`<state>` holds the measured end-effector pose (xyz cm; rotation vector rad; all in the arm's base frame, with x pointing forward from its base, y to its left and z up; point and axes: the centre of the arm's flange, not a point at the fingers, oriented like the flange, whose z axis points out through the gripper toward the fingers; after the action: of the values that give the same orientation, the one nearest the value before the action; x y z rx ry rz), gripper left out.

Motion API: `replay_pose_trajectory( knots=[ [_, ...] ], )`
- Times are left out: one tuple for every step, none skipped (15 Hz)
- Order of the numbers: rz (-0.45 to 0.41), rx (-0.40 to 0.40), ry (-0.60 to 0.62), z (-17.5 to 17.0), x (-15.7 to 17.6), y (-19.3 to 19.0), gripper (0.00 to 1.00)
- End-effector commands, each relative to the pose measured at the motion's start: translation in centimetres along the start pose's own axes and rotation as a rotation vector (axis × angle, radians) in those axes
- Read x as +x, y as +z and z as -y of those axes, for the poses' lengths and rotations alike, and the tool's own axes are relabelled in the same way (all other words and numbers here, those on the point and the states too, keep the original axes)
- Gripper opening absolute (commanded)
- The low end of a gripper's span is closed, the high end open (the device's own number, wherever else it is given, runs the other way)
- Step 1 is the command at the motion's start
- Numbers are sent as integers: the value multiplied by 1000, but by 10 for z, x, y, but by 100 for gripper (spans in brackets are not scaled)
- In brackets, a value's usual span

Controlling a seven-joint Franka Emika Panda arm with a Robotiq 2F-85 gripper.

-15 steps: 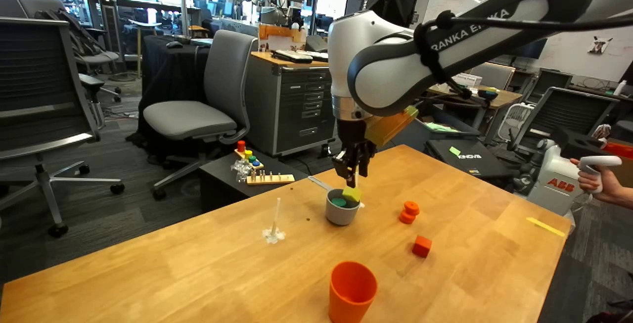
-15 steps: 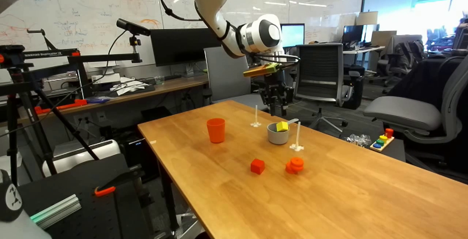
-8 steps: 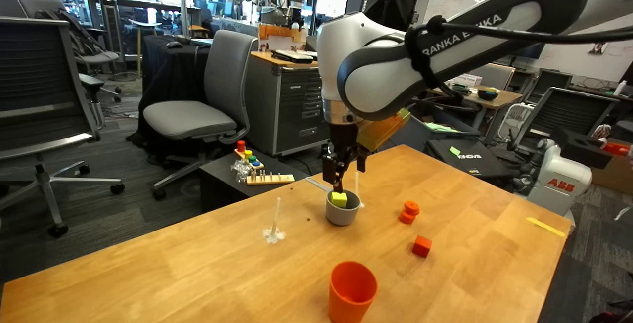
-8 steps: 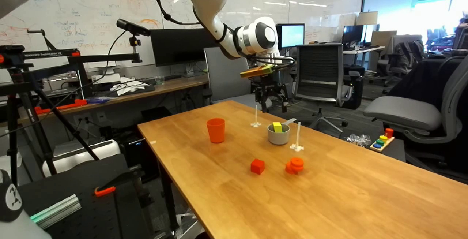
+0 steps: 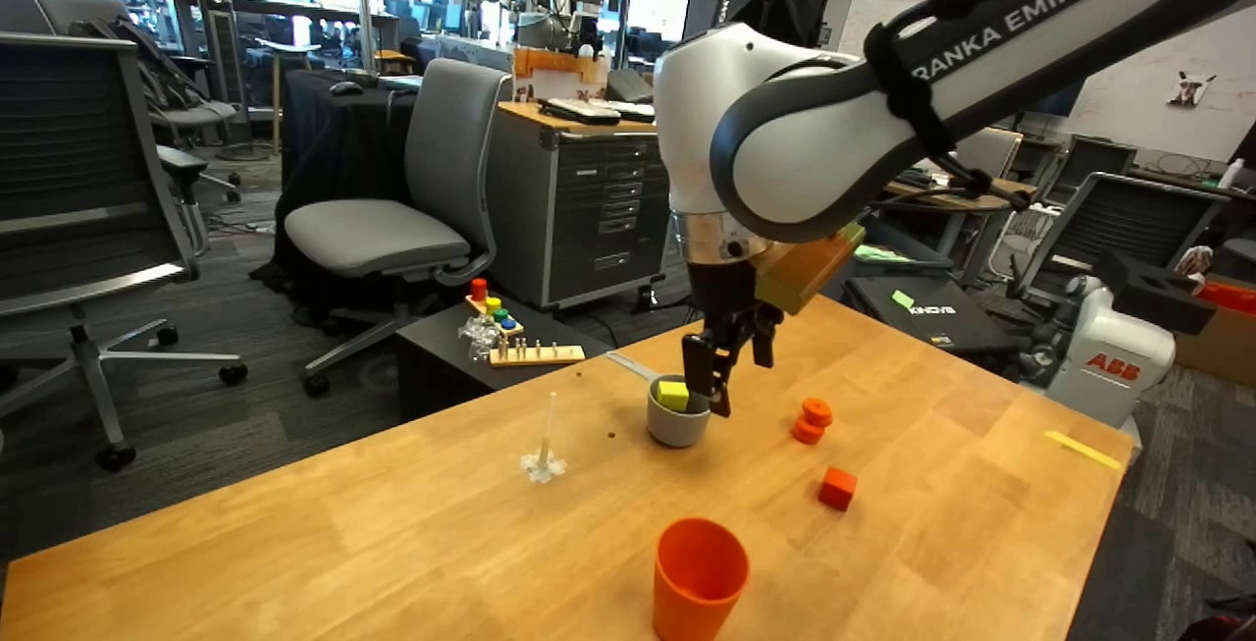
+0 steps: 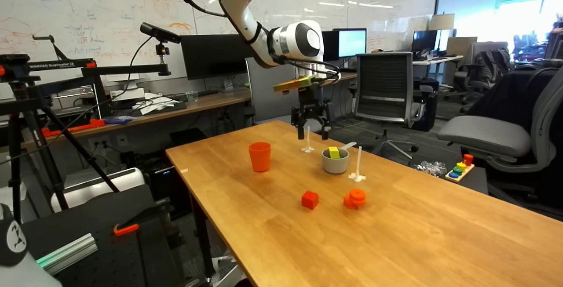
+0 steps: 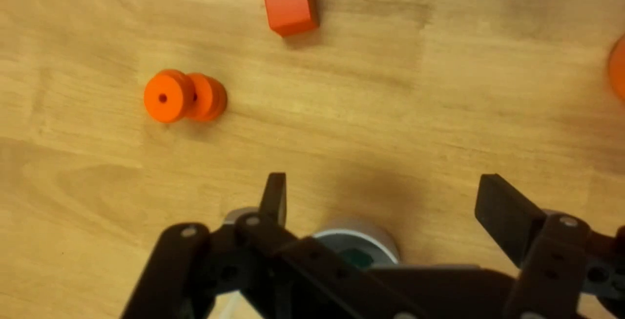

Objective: Put the blocks in the gray cup

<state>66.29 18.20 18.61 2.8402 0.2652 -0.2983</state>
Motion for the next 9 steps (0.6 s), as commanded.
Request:
replay_pose_trajectory(
  knots=[
    [39,16,30,-22,-72,16,100],
    [49,7,30,-31,-80,27,100],
    [57,3,32,-38,-87,37,100],
    [61,10,25,-45,-92,49,100],
    [62,11,30,-51,-97,60,100],
    [60,20,26,-55,-101,72,100],
    [58,31,23,-59,-105,83,100],
    [48,47,21,-62,-107,92,100],
    [33,63,13,-63,-108,101,100]
  ],
)
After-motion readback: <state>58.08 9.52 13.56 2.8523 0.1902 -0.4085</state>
